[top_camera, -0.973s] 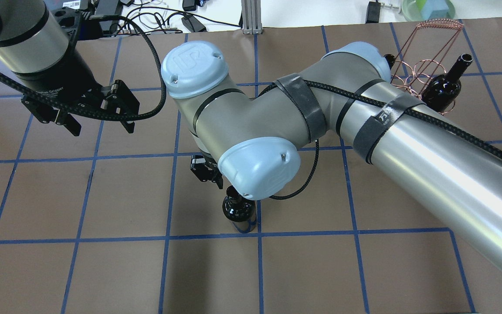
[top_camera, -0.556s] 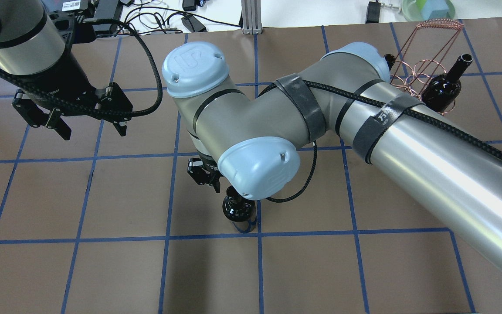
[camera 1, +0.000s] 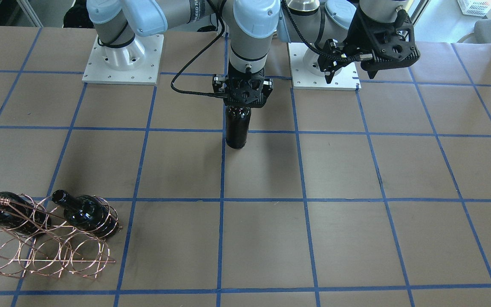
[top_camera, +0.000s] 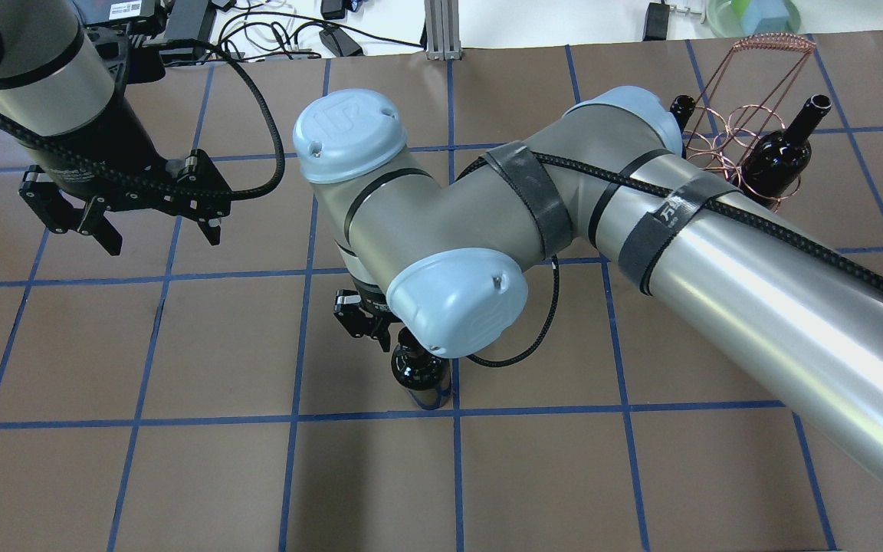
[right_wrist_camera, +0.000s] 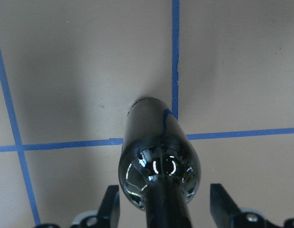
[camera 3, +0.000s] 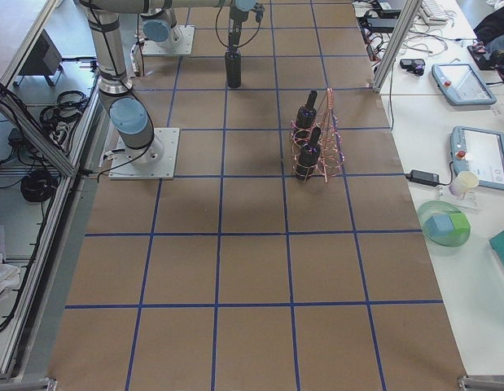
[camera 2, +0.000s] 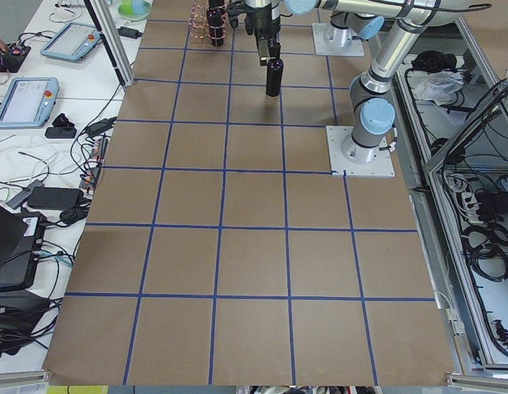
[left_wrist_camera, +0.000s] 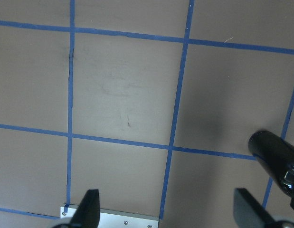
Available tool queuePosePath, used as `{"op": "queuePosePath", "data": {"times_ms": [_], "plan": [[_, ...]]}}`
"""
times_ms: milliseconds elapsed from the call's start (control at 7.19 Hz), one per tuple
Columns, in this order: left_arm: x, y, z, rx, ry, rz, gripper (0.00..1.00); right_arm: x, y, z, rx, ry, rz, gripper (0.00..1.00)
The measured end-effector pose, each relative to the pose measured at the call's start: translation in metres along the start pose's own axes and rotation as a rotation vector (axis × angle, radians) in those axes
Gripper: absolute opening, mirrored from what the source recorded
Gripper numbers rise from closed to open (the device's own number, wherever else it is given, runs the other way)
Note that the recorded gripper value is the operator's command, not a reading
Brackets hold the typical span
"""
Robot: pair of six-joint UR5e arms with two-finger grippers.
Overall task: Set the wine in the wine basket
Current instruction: 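Lift the bottle off the table with the right gripper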
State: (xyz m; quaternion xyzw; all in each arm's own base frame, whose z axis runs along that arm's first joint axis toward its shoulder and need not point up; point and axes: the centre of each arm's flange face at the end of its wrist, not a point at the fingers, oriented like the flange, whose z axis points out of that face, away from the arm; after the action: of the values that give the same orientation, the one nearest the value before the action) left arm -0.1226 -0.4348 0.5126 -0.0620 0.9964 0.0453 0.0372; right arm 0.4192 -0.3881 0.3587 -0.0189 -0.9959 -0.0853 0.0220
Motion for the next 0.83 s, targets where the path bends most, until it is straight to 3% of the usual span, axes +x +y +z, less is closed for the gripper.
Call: {"op": "queuePosePath", "data": {"times_ms": [139, 417, 695, 834], "plan": [[-0.0001, 0.0000, 0.0002, -0.001, 0.000, -0.001, 1.00, -0.0012, 0.0016, 0.0008, -0.008, -0.007, 0.004, 0.66], [-0.0012, -0.0006, -0.0002, 0.001, -0.001, -0.003, 1.00, -0.0035, 0.0052, 0.0023, -0.017, -0.007, 0.004, 0.27], [-0.0016, -0.0008, -0.0001, 0.001, -0.001, -0.003, 1.00, -0.0028, 0.0080, 0.0043, -0.035, 0.005, 0.007, 0.00], [-0.0016, -0.0007, 0.0001, 0.001, -0.001, -0.003, 1.00, -0.0026, 0.0086, 0.0045, -0.038, 0.007, 0.007, 0.00]]}}
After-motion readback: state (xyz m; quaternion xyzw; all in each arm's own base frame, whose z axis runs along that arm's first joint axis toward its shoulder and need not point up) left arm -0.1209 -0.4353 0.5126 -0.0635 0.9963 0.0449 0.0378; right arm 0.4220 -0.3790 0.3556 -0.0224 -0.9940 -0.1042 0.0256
